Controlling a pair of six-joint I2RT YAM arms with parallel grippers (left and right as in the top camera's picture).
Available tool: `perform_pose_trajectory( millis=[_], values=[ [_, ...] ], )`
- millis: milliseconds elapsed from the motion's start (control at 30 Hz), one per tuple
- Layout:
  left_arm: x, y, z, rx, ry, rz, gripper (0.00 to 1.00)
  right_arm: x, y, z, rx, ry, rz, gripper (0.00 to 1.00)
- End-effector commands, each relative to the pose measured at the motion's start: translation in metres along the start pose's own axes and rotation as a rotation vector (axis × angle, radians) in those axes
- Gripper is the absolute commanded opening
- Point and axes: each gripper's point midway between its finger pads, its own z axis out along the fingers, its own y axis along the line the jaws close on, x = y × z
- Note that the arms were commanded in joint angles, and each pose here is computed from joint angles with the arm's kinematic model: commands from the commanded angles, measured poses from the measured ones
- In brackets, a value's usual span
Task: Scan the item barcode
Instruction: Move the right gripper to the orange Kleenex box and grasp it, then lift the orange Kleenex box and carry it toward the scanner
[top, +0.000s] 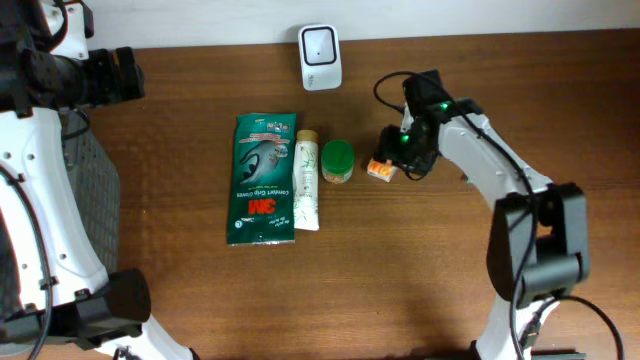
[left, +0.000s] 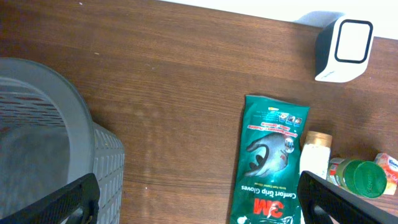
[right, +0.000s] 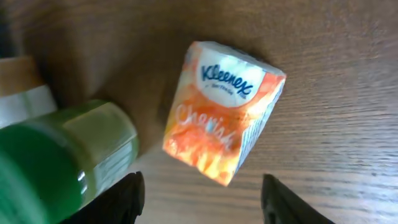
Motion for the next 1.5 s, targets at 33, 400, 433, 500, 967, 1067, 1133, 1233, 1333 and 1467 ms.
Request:
perform_pose_trajectory(
  millis=[33,400,433,500,967,1067,1133,1233,1333,1467],
  values=[
    [-0.001,-0.002,-0.001,0.011,-0.007,0.01,0.99,0.004,-0.011,0.029,0.05,0.03,0.035,0.5],
    [-0.001,-0.002,-0.001,0.011,-0.007,0.01,0.99,0.005,-0.019,0.046,0.069,0.046,0.041,0.23],
    [-0.001,-0.002,-0.001,0.011,-0.007,0.01,0.99,0.003,-0.022,0.046,0.085,0.036,0.032,0.23],
    [-0.001,-0.002,-0.001,0.011,-0.007,0.01,0.99,0.002,-0.025,0.05,0.1,0.034,-0.02,0.22],
    [-0.001,-0.002,-0.001,0.011,-0.007,0.01,0.99,-0.004,-0.008,-0.031,-0.15,0.138,-0.318,0.04],
    [-0.001,-0.002,-0.001,0.01,-0.007,0.01,0.99,-0.002,0.008,-0.076,-0.397,0.133,-0.502,0.04],
    [-0.001,-0.002,-0.001,0.011,-0.007,0.01,0.99,0.0,0.006,-0.099,-0.517,0.114,-0.58,0.04],
    [-0.001,-0.002,-0.001,0.011,-0.007,0.01,0.99,0.0,-0.002,-0.11,-0.578,0.099,-0.575,0.04],
    [-0.001,-0.002,-0.001,0.011,-0.007,0.01,0.99,-0.001,0.0,-0.115,-0.617,0.086,-0.566,0.04],
    [-0.001,-0.002,-0.001,0.011,-0.007,0.01,0.99,0.003,0.02,-0.125,-0.729,0.075,-0.548,0.04]
  ],
)
